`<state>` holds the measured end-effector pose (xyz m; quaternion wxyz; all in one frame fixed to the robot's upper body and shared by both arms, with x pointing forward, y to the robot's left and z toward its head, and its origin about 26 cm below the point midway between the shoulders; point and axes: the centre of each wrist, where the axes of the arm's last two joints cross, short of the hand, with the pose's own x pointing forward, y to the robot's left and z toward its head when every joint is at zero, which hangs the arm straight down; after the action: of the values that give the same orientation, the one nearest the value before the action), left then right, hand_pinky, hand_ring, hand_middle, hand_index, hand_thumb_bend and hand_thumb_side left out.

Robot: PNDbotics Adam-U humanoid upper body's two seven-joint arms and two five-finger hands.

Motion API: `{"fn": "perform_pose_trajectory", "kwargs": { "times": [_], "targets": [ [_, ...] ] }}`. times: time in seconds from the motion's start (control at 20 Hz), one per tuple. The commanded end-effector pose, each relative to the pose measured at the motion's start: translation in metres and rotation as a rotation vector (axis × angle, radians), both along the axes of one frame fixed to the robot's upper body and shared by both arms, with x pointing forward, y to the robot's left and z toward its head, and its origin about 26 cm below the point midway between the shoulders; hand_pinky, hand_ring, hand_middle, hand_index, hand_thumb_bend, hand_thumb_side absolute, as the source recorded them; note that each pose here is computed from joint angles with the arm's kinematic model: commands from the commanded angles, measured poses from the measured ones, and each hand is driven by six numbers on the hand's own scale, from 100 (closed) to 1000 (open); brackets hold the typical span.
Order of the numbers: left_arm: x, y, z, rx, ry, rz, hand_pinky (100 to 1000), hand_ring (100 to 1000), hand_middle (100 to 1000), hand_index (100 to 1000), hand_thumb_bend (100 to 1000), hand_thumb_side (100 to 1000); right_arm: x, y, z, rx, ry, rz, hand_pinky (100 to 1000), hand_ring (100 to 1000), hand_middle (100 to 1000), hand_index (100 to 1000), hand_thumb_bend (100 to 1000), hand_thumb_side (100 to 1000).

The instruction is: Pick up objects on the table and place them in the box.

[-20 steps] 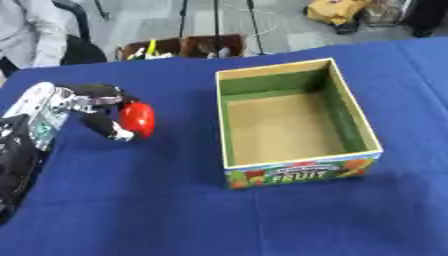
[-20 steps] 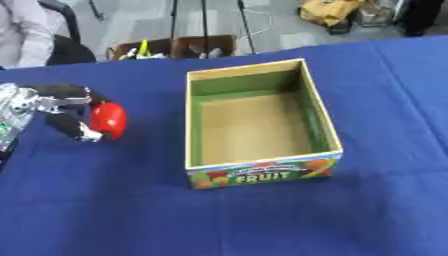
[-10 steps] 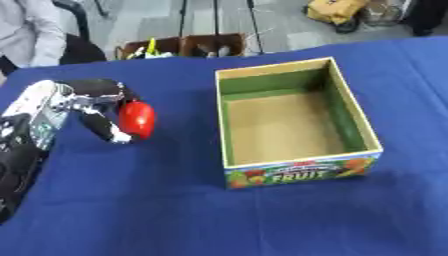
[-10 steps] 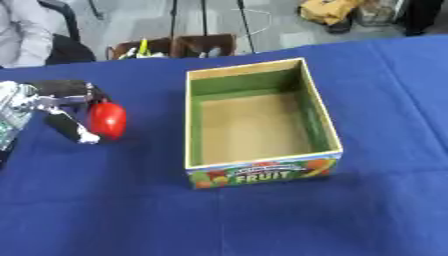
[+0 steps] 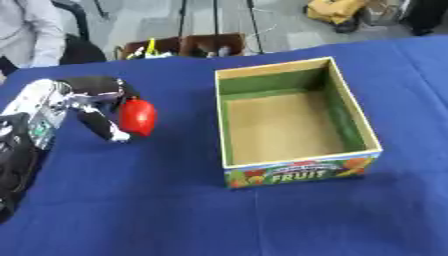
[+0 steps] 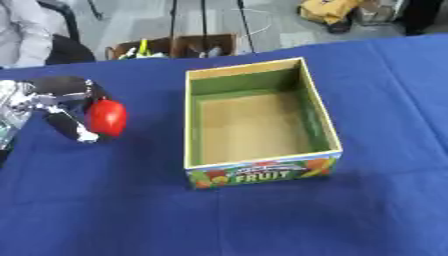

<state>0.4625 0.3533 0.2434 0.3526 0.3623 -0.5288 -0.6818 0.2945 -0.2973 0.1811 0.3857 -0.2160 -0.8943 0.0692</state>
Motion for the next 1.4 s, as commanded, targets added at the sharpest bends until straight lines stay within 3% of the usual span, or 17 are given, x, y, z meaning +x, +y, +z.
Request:
{"fn": "perform_pose_trajectory", "kwargs": {
  "times": [0.05,0.5,1.05,1.1,1.15,1.4],
  "targets": [
    [-0.003,0.003,0.021,-0.039,-0.084,0.007,223,431,371,571,100,439,-0.003,0.000,0.007,-0.015,-0.026,-0.004,330,270,315,471,100,807],
    [-0.011,-0.014,0.050,-0.183,-0.213,-0.042,157,383,325,504,100,468,-0.003,0.000,0.007,-0.010,-0.022,-0.005,331,271,317,472,100,802],
    [-0.019,-0.085,0.106,-0.267,-0.298,-0.231,143,372,313,486,100,449,-0.003,0.000,0.008,-0.011,-0.018,0.004,331,272,318,472,100,793],
    [-0.020,-0.090,0.109,-0.272,-0.302,-0.244,143,372,314,486,100,679,-0.003,0.000,0.008,-0.012,-0.018,0.005,331,271,319,472,100,813],
    [-0.021,-0.096,0.112,-0.279,-0.307,-0.263,142,371,311,485,100,449,-0.003,0.001,0.008,-0.012,-0.017,0.007,331,271,318,472,100,792],
    [-0.022,-0.130,0.119,-0.324,-0.320,-0.324,139,370,305,479,100,450,-0.002,0.004,0.009,-0.009,-0.018,0.023,330,269,318,473,100,789]
  ]
}}
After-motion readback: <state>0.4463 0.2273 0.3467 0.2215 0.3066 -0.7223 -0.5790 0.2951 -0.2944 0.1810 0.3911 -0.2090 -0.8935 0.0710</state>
